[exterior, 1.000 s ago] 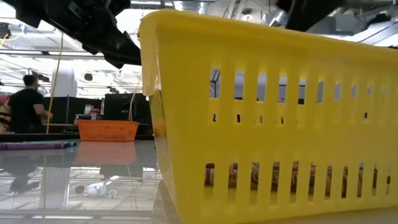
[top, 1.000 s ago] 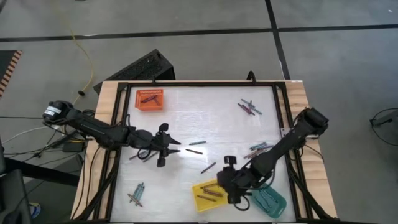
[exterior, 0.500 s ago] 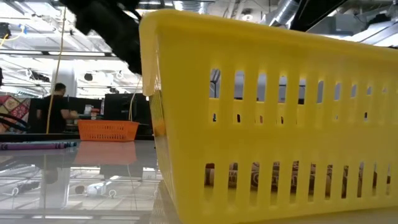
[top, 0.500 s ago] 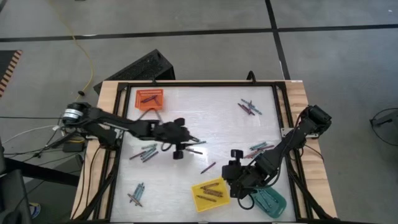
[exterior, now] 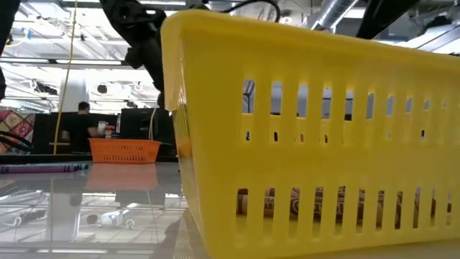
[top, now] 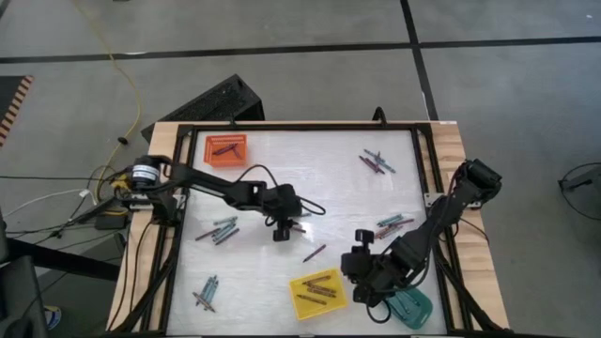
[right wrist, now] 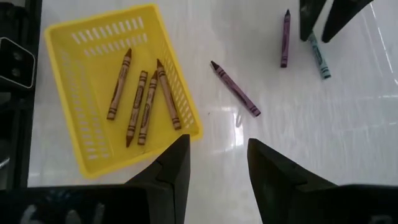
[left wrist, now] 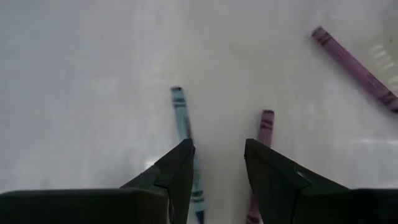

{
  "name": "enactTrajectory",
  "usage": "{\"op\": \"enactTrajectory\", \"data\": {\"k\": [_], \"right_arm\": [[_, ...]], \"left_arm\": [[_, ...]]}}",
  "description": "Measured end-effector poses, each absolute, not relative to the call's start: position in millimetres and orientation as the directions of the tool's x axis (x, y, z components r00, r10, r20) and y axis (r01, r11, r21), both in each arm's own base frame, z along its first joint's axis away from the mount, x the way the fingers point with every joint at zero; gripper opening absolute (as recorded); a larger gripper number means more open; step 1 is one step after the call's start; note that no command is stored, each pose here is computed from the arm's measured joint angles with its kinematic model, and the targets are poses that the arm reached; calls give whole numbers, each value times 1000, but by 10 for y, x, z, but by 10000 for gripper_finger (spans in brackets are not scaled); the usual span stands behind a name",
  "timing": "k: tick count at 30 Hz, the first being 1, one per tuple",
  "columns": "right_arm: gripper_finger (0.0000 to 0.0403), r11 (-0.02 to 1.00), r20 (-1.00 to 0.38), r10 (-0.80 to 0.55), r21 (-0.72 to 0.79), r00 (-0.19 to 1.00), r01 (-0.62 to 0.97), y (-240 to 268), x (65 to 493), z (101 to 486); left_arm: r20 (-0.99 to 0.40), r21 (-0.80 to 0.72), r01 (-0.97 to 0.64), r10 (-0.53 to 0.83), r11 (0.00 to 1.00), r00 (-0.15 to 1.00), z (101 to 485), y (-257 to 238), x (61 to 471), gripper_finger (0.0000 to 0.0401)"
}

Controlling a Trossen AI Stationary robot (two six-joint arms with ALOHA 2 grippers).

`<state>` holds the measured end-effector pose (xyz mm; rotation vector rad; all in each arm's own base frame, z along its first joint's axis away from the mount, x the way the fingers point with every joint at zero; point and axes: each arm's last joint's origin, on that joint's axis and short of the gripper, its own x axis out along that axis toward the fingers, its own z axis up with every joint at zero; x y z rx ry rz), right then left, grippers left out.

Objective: Sort crayons
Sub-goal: Put the blue crayon into the green bin

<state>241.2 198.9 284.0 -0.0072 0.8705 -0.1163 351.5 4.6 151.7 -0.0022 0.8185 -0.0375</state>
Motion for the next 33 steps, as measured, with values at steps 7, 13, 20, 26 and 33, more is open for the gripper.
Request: {"op": "enactTrajectory", "data": {"k": [7,13,20,26,33], "right_arm": [[152,991,-743,-129,-79,657,105,2018,2384,2846],[152,991,-743,-132,-82,657,107,2016,2384,2844],[152,991,-743,-132,-79,656,110,2016,2384,2844],[152,990,-744,-134,-79,654,114,2013,2381,2842],[152,989,-751,-141,-82,645,122,2010,2366,2835]], "left_arm": [[-770,-13,-16,1,1000,638,1335,57,3532,133],[-769,-2,-42,25,999,638,1335,63,3533,119],[-776,79,-40,86,996,625,1453,129,3607,98],[-757,179,-45,167,983,632,1620,228,3703,97],[-797,140,-184,221,973,563,1511,693,3554,127]]}}
